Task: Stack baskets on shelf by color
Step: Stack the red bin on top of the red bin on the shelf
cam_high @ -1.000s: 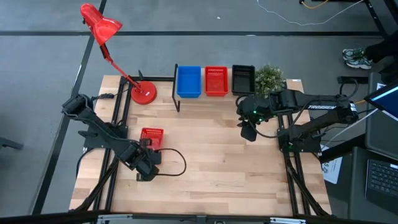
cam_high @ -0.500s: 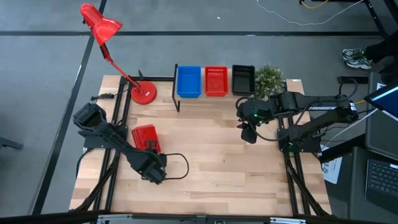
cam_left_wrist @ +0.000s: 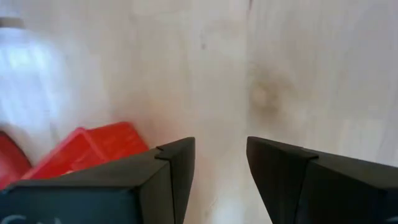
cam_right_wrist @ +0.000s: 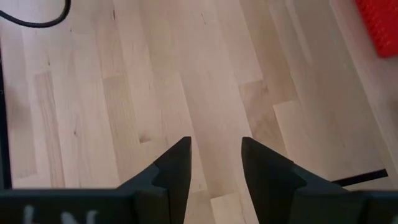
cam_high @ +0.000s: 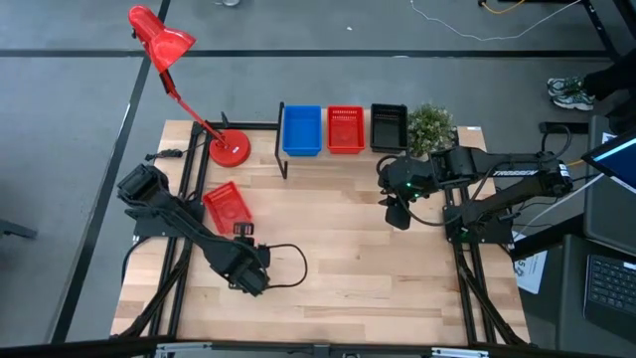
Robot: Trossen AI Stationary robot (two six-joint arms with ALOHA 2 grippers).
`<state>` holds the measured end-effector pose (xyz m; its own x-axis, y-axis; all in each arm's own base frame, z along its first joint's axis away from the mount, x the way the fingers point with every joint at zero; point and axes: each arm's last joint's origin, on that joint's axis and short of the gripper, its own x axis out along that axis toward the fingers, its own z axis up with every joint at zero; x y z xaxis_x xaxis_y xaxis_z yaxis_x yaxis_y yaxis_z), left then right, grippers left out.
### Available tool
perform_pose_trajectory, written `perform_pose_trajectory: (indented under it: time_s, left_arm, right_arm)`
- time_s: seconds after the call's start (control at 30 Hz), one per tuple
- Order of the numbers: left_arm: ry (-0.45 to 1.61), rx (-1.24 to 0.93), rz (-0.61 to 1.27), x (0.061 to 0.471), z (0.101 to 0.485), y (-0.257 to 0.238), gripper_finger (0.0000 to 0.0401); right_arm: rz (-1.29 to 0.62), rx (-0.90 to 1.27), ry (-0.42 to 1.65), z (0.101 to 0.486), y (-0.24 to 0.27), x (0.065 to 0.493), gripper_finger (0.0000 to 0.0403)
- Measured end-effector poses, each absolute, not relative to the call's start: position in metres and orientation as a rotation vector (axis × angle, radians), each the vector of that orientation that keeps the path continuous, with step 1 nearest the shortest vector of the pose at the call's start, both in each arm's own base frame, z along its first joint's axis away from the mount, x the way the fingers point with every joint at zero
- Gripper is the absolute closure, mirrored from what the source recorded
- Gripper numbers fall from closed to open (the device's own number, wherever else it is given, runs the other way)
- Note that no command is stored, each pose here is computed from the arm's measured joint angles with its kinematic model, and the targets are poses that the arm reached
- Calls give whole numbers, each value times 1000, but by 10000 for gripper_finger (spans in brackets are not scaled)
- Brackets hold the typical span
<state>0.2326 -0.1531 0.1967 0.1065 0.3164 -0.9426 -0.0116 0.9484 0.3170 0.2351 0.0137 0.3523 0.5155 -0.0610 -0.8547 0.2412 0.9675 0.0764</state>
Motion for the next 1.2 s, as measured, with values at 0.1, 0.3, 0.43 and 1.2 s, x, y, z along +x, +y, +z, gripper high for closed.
perform_pose_trajectory:
  time_s: [0.1, 0.3, 0.43, 1.2]
  left_arm:
    - [1508, 306, 320, 226, 205, -148, 262]
    - [1548, 435, 492, 213, 212, -135, 262]
    - [1492, 353, 495, 206, 219, -129, 262]
    - [1141, -233, 465, 154, 211, -75, 262]
  right_arm:
    - [-182, 194, 1015, 352, 14, 235, 263]
    - [-182, 193, 1014, 352, 14, 235, 263]
    - [-181, 193, 1014, 352, 14, 235, 263]
    - [-205, 182, 1004, 353, 13, 236, 263]
